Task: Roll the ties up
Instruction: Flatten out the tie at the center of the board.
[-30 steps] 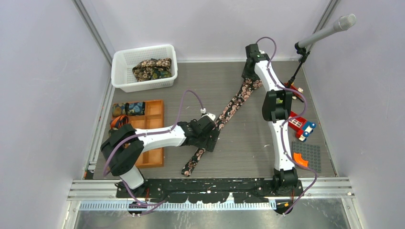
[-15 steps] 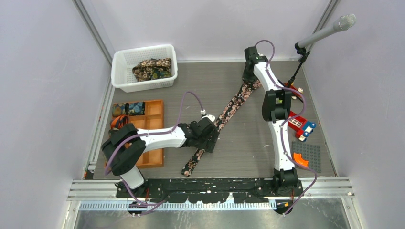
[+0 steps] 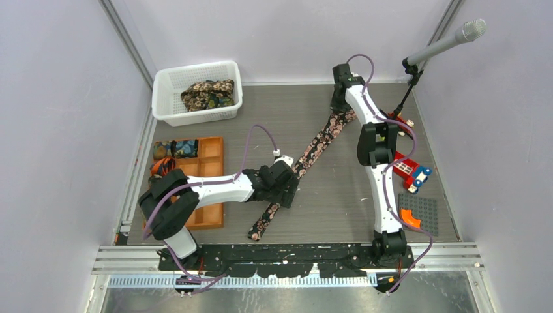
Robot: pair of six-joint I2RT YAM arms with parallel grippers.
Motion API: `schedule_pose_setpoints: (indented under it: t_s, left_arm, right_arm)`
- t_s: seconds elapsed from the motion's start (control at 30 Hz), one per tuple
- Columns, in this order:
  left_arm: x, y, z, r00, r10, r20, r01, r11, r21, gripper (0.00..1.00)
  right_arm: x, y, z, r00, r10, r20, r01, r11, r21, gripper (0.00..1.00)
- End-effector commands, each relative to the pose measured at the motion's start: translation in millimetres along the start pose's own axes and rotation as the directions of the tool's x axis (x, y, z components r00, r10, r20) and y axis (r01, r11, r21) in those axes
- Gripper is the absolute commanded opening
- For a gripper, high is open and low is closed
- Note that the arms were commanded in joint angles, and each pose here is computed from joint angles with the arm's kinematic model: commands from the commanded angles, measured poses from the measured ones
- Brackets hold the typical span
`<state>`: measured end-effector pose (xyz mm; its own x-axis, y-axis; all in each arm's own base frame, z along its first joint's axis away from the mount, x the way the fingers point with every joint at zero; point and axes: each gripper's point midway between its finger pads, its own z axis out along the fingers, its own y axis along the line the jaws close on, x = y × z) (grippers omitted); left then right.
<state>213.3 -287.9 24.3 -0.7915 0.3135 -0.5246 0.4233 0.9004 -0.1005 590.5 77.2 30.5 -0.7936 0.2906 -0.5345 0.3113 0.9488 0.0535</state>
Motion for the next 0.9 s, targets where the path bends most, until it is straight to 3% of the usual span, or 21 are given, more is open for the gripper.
schedule_pose_setpoints:
  t_s: [0.0, 0.53, 0.87]
  left_arm:
    - [9, 2, 7, 0.999, -0.031, -0.018, 0.031, 1.000, -0.002, 0.91]
    - [16, 6, 12, 0.998, -0.046, -0.038, 0.045, 0.999, -0.031, 0.87]
    - [17, 6, 13, 0.998, -0.045, -0.043, 0.044, 0.999, -0.031, 0.86]
  right_arm:
    - [-33, -2, -39, 0.995, -0.013, 0.101, 0.012, 1.000, 0.015, 0.03]
    - [-59, -24, -74, 0.976, -0.022, 0.217, 0.000, 0.995, 0.100, 0.01]
    - [-46, -33, -42, 0.980, -0.022, 0.197, -0.001, 0.993, 0.115, 0.00]
